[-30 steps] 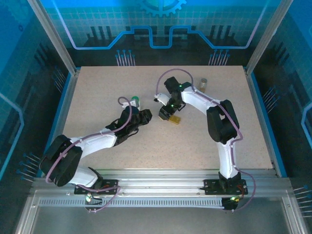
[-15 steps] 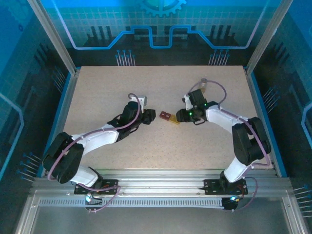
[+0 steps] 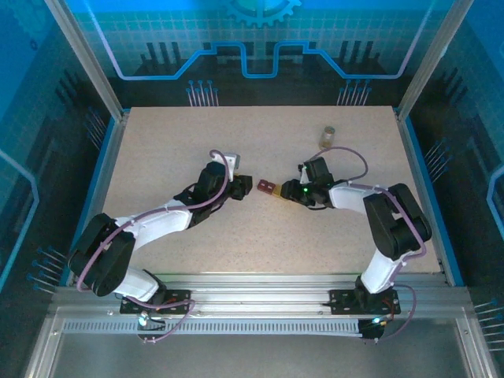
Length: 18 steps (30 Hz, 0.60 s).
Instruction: Sort the pills into containers
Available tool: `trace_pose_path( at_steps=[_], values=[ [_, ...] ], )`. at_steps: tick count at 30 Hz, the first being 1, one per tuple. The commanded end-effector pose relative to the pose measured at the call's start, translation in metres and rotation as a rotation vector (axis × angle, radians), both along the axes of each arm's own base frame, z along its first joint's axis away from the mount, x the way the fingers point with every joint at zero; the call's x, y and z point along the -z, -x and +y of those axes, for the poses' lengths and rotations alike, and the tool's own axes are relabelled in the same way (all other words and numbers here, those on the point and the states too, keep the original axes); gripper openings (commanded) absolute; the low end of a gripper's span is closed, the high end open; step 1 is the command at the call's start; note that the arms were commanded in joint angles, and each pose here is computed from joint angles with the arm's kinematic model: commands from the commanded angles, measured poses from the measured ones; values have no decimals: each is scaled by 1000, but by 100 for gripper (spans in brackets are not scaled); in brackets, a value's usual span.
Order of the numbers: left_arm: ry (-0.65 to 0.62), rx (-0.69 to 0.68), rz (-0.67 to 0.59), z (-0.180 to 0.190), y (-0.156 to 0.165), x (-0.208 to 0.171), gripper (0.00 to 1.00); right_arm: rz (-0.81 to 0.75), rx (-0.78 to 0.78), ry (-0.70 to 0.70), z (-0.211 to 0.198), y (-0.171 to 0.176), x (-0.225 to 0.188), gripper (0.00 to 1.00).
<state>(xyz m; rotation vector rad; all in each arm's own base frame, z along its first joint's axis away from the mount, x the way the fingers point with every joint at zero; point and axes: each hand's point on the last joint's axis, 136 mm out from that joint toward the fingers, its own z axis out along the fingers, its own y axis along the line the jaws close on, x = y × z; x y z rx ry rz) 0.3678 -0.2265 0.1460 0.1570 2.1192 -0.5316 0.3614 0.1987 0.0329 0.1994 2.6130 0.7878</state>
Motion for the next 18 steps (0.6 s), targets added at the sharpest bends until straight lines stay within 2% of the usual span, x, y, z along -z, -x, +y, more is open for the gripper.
trace_pose_path(
  at_steps=[1,5,7,11,13,15,18],
  values=[
    [-27,44,-34,-3,-1,-12,49,-16,0,-20,4,-16,-7,41],
    [-71,100,-70,-8,-1,-16,51,10,-34,45,0,-16,4,37],
    [-121,211,-123,-20,1,-15,52,17,-61,76,-2,-17,8,34],
    [-253,536,-261,-52,16,-2,61,45,-149,153,-9,-20,15,33],
    [-322,602,-305,-56,15,1,65,57,-189,156,-9,-23,16,33],
    [-386,648,-323,-58,9,5,68,72,-219,140,-8,-25,17,33],
    [-446,771,-244,-59,9,20,74,93,-269,109,-3,-28,19,32]
  ],
)
